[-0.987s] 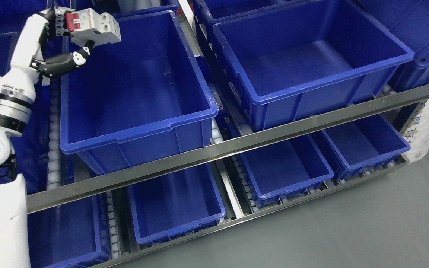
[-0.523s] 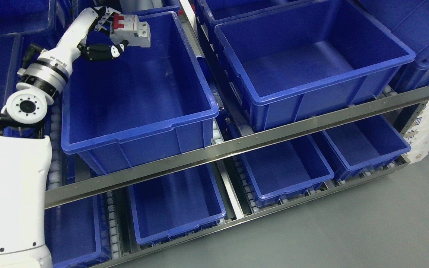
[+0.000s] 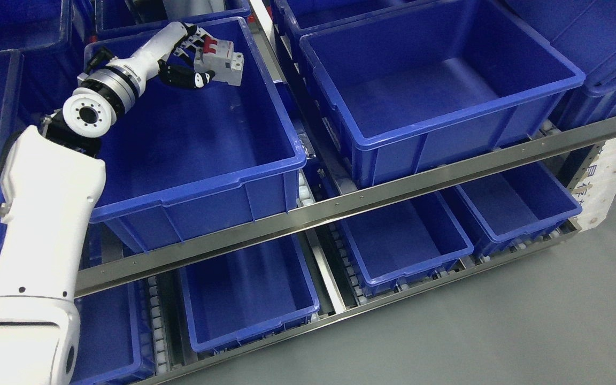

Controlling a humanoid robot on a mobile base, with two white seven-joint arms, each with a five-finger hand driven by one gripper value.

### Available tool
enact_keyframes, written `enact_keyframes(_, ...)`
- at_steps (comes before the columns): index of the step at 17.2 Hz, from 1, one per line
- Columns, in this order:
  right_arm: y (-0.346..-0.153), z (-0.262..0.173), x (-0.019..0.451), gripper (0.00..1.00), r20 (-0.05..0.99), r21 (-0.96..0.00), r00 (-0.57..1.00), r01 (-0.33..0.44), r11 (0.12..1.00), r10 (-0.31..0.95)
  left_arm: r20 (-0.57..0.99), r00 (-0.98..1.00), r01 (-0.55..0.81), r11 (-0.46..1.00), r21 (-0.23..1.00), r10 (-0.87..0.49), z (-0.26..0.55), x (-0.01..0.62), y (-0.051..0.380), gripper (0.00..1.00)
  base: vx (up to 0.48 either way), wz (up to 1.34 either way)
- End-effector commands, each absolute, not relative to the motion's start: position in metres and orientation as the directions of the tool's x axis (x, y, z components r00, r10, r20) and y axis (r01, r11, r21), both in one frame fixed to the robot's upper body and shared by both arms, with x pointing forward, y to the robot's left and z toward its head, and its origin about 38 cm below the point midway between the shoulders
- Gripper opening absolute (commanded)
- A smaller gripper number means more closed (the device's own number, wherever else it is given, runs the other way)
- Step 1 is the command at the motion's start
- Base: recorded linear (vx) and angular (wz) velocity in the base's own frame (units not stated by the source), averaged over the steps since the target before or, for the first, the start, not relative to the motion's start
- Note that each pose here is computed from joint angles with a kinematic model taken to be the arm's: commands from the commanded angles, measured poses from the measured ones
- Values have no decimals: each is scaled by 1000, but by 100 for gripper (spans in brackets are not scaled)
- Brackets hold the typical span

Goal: Place circuit breaker on shelf
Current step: 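Lower the breaker into the upper blue bin with the left hand, then open the left hand to release the breaker into the bin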

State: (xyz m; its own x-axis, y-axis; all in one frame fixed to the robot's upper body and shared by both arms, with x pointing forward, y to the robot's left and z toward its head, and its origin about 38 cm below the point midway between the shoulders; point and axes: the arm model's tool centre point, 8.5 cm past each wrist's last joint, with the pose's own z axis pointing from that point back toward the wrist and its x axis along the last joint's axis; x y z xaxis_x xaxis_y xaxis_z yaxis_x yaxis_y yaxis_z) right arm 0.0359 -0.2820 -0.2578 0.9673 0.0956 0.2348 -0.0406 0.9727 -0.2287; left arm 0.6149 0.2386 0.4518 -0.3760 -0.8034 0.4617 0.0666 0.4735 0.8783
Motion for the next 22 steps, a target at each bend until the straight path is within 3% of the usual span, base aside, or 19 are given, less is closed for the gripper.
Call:
enact_keyframes(1,-293,-259,19,100,64,-247,993,-84,965,103,393,-118,327,338,882,-912,347,639,256,19,-4,-23)
enact_keyframes(5,-293,-259,19,100,64,-247,993,-84,965,103,388,-120,296,340,893,-914,368,639,260,28,2,14)
enact_keyframes(10,-293,-259,19,100,64,-247,993,-84,965,103,386,-126,266,344,901,-914,383,640,261,46,3,28)
enact_keyframes(13,-293,-259,19,100,64,-247,993,-84,965,103,390,-127,243,353,903,-912,385,640,261,65,-4,-41)
enact_keyframes(17,-293,-259,19,100,64,-247,993,-84,965,103,403,-146,206,370,906,-904,408,640,261,77,2,-4)
enact_keyframes(20,-293,-259,18,100,63,-247,993,-85,965,103,502,-243,45,507,861,-830,476,633,258,84,-2,8)
enact_keyframes(21,-293,-259,19,100,64,-247,993,-84,965,103,564,-294,-17,594,804,-771,500,627,260,88,0,0)
enact_keyframes(22,-293,-259,18,100,63,-247,993,-85,965,103,668,-367,-87,739,669,-648,526,618,272,93,0,0)
